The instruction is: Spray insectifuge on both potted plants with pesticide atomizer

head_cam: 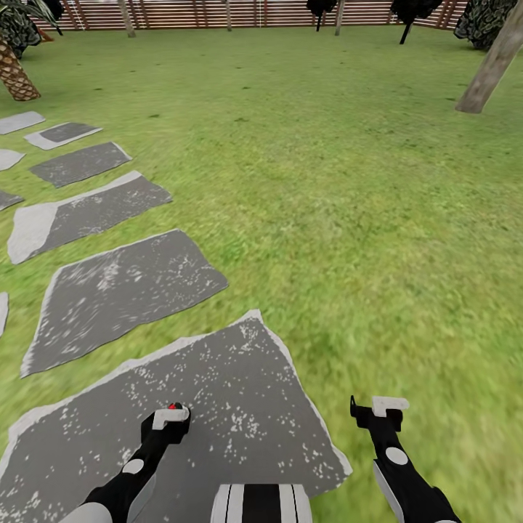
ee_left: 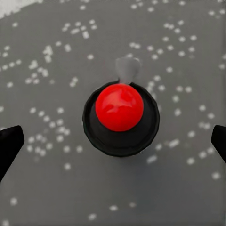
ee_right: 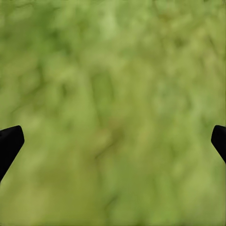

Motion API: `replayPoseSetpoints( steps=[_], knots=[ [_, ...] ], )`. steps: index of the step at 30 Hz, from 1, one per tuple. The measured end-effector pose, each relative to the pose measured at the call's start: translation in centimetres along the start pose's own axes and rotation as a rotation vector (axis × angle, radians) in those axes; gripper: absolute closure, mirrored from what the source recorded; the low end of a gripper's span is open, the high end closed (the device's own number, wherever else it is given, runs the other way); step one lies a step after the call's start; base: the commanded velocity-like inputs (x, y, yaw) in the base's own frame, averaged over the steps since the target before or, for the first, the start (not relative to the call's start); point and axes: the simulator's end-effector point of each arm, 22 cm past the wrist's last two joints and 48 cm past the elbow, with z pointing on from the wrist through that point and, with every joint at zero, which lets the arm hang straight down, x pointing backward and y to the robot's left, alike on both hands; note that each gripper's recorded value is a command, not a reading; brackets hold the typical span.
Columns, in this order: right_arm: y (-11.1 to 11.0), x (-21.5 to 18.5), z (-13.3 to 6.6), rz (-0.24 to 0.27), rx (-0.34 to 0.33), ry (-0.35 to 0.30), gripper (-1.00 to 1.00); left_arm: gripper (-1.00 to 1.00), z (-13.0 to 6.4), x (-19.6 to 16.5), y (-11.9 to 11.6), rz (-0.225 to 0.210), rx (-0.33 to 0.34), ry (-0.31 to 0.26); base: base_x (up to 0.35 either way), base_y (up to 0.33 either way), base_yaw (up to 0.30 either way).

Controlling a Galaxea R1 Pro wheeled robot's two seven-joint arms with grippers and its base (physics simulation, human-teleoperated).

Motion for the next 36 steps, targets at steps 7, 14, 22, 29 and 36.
replayPoseSetpoints(
  steps=[7,14,22,29,36],
  knots=[
    [0.0,0.0,0.0,0.000,0.000,0.000,-1.00,-1.00,0.0,0.0,0.0,-0.001,0.000,0.000,0.001,0.000,0.000],
    [0.2,2.1,0.4,-0.009,-0.002,0.036,-1.00,-1.00,0.4,2.1,-0.1,0.000,0.001,0.037,0.000,0.000,0.000],
    [0.3,2.6,0.5,-0.011,-0.003,0.044,-1.00,-1.00,0.5,2.6,-0.1,0.000,-0.001,0.045,0.023,0.070,-0.007],
    [0.3,2.6,0.5,-0.011,-0.002,0.044,-1.00,-1.00,0.5,2.6,0.0,0.000,-0.003,0.045,0.007,0.024,-0.117],
    [0.3,2.6,0.5,-0.011,-0.002,0.044,-1.00,-1.00,0.4,2.6,-0.3,-0.001,0.001,0.044,0.000,0.000,-0.046]
  ],
)
